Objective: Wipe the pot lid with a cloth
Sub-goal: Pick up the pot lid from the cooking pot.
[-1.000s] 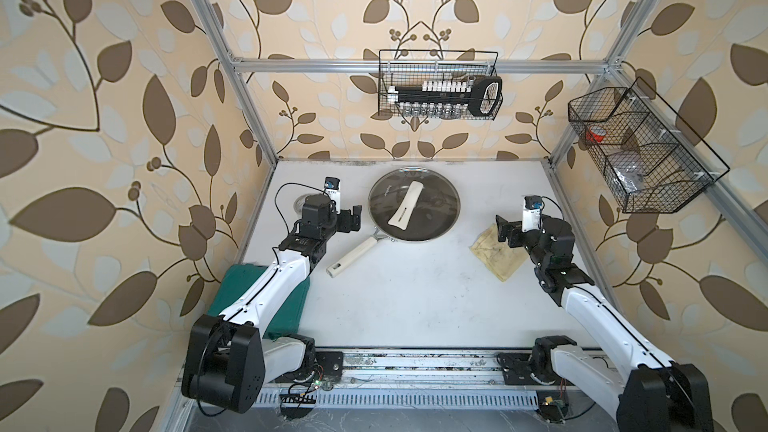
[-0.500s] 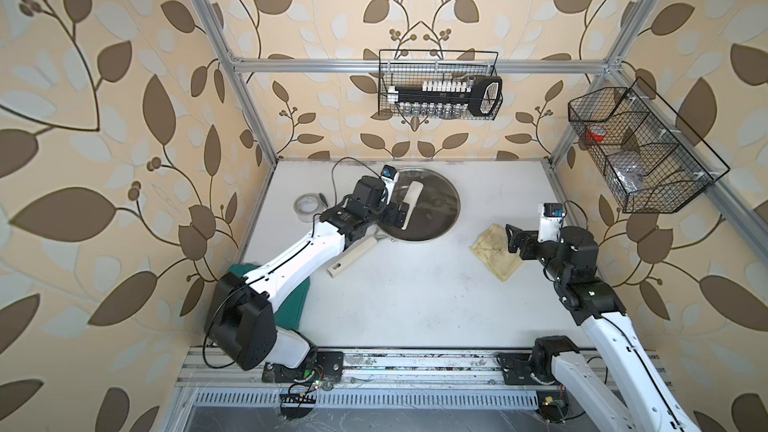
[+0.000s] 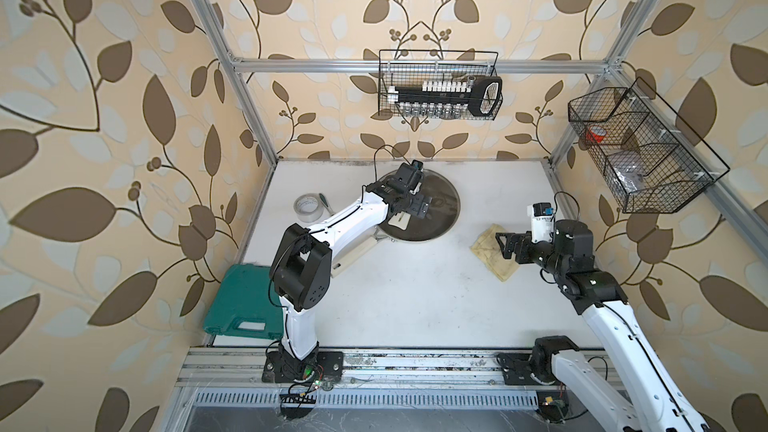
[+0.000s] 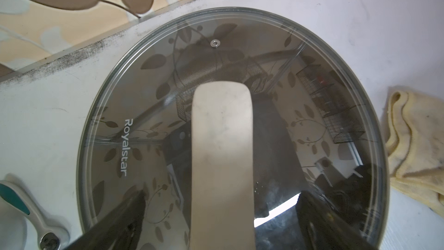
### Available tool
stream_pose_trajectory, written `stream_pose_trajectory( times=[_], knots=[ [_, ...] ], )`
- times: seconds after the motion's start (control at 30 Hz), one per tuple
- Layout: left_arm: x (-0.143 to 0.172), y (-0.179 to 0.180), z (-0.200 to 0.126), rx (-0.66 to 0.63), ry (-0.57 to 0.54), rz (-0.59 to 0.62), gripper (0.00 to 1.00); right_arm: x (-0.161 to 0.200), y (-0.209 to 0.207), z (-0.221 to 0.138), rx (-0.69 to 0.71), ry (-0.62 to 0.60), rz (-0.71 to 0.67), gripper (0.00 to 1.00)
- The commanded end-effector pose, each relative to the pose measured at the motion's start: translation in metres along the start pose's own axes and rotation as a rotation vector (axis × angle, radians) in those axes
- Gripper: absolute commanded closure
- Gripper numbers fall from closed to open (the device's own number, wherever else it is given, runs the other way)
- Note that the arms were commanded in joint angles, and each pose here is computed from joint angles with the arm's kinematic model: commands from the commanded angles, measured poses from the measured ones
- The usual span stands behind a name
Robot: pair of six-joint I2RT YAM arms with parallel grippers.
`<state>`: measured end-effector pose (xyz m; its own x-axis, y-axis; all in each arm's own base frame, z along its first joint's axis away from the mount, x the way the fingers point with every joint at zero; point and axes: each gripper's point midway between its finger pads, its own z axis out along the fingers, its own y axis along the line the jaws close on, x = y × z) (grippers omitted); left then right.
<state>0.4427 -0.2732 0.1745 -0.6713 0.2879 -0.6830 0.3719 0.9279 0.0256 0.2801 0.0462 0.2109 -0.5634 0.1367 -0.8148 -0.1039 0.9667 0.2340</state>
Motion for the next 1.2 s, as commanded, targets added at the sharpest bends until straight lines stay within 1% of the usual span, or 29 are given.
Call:
stream_pose_trajectory(
  times=[0.0, 0.07, 0.1, 0.17, 0.33, 0.5, 0.6, 0.67, 0.7, 0.77, 0.87, 0.97, 1.0, 1.03, 1.07, 1.17],
  knots=[
    [-0.008, 0.005, -0.007, -0.052, -0.002, -0.023, 0.01, -0.005, -0.008, -0.003, 0.057, -0.01, 0.044, 0.04],
    [-0.004, 0.003, -0.005, -0.047, 0.011, -0.025, 0.02, -0.001, -0.019, -0.002, 0.122, 0.036, 0.068, 0.04],
    [-0.001, 0.004, -0.003, -0.053, 0.018, -0.03, 0.04, 0.0, -0.02, -0.001, 0.135, 0.065, 0.062, 0.04],
    [0.001, 0.003, -0.002, -0.049, 0.025, -0.035, 0.06, 0.001, -0.018, 0.002, 0.12, 0.085, 0.049, 0.04],
    [0.008, 0.0, 0.006, -0.05, 0.047, -0.035, 0.12, -0.014, -0.013, 0.002, 0.091, 0.009, 0.094, 0.04],
    [0.016, -0.002, 0.017, -0.06, 0.075, -0.027, 0.2, -0.02, -0.009, 0.0, 0.073, -0.015, 0.125, 0.04],
    [0.017, -0.002, 0.021, -0.064, 0.08, -0.028, 0.3, -0.022, -0.008, -0.002, 0.07, -0.024, 0.121, 0.04],
    [0.018, -0.001, 0.023, -0.068, 0.084, -0.027, 0.39, -0.023, -0.007, -0.003, 0.065, -0.03, 0.119, 0.04],
    [0.018, -0.001, 0.023, -0.071, 0.085, -0.027, 0.41, -0.024, -0.007, -0.004, 0.061, -0.032, 0.118, 0.04],
    [0.02, 0.0, 0.025, -0.078, 0.091, -0.025, 0.49, -0.024, -0.005, -0.005, 0.055, -0.033, 0.119, 0.04],
    [0.022, 0.0, 0.025, -0.078, 0.095, -0.027, 0.7, -0.024, -0.005, -0.005, 0.055, -0.034, 0.12, 0.04],
    [0.022, -0.001, 0.024, -0.073, 0.094, -0.028, 0.83, -0.026, -0.005, -0.005, 0.055, -0.04, 0.119, 0.04],
    [0.02, -0.003, 0.024, -0.066, 0.091, -0.025, 0.9, -0.027, -0.005, -0.005, 0.053, -0.04, 0.119, 0.04],
    [0.018, -0.002, 0.023, -0.064, 0.089, -0.025, 0.99, -0.028, -0.004, -0.006, 0.049, -0.041, 0.116, 0.04],
    [0.016, -0.003, 0.021, -0.063, 0.084, -0.025, 1.0, -0.028, -0.004, -0.006, 0.048, -0.041, 0.119, 0.04],
    [0.002, -0.004, 0.012, -0.055, 0.054, -0.027, 1.0, -0.03, -0.004, -0.006, 0.051, -0.037, 0.135, 0.04]
  ],
)
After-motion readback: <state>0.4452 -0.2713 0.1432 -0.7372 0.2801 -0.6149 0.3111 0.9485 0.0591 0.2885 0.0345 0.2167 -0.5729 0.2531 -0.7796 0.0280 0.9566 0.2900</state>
